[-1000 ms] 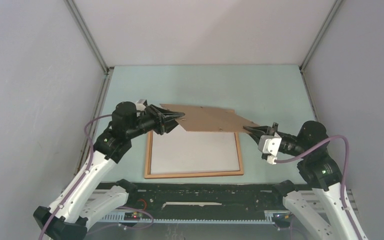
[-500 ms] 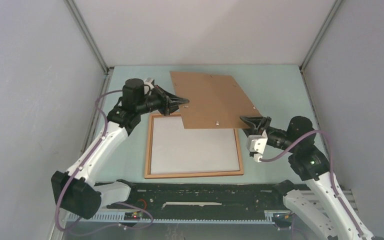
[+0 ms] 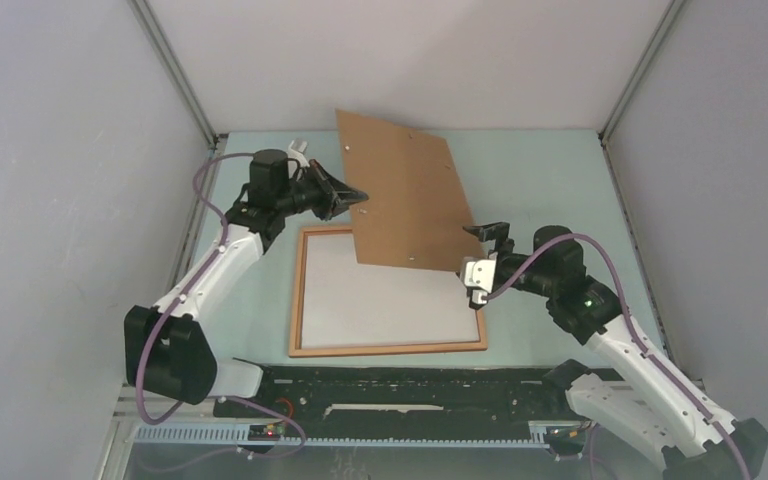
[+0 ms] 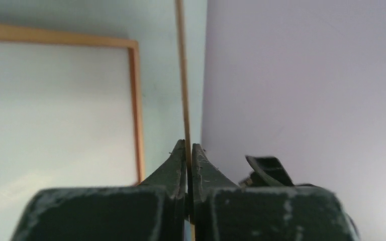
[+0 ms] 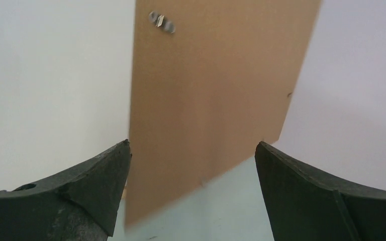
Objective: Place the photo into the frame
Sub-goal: Turn over the photo frame item at the center of the board.
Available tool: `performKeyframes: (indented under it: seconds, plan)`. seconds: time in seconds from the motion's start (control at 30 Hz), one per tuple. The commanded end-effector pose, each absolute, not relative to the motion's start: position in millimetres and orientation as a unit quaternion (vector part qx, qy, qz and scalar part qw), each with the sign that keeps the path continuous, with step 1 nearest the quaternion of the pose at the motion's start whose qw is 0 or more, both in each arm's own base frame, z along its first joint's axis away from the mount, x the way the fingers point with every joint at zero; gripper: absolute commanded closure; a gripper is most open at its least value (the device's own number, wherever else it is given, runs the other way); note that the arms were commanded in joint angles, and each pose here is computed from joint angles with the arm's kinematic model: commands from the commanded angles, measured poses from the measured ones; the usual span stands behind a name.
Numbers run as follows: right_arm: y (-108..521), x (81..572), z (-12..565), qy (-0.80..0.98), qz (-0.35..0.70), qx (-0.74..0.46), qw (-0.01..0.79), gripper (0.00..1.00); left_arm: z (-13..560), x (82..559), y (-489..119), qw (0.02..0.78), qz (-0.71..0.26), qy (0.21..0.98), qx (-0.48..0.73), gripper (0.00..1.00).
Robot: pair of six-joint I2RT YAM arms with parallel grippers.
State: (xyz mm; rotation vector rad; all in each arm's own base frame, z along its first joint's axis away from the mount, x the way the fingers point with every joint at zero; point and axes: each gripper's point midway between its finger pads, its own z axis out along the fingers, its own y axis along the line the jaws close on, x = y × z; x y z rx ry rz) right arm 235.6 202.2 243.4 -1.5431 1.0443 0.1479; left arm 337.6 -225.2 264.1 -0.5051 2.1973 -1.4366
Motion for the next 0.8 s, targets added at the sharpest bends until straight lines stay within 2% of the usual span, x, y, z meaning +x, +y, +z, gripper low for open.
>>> performKeyframes:
  seconds: [0.0,0.13,0.2,0.37,0.5,0.63,0.77]
  plan:
    - [208,219,248,0.461,0.084,-0.653,0.595,0.00,274,362,-193,0.370,-0.477,0.785,-0.142,1.00]
    - [218,205,231,0.466,0.100,-0.665,0.575,0.00,284,374,-188,0.370,-0.515,0.755,-0.169,1.00]
    - [223,208,232,0.493,0.125,-0.633,0.583,0.00,290,379,-184,0.378,-0.518,0.747,-0.175,1.00]
    - [238,216,250,0.648,0.283,-0.409,0.577,0.00,293,377,-181,0.394,-0.528,0.733,-0.170,1.00]
    - [247,197,255,0.713,0.410,-0.270,0.500,0.00,302,367,-183,0.410,-0.567,0.696,-0.157,1.00]
    - [236,209,263,0.756,0.492,-0.023,0.431,0.00,316,355,-185,0.420,-0.607,0.658,-0.149,1.00]
    - [238,213,269,0.752,0.537,0.057,0.378,0.00,331,341,-183,0.440,-0.628,0.627,-0.137,1.00]
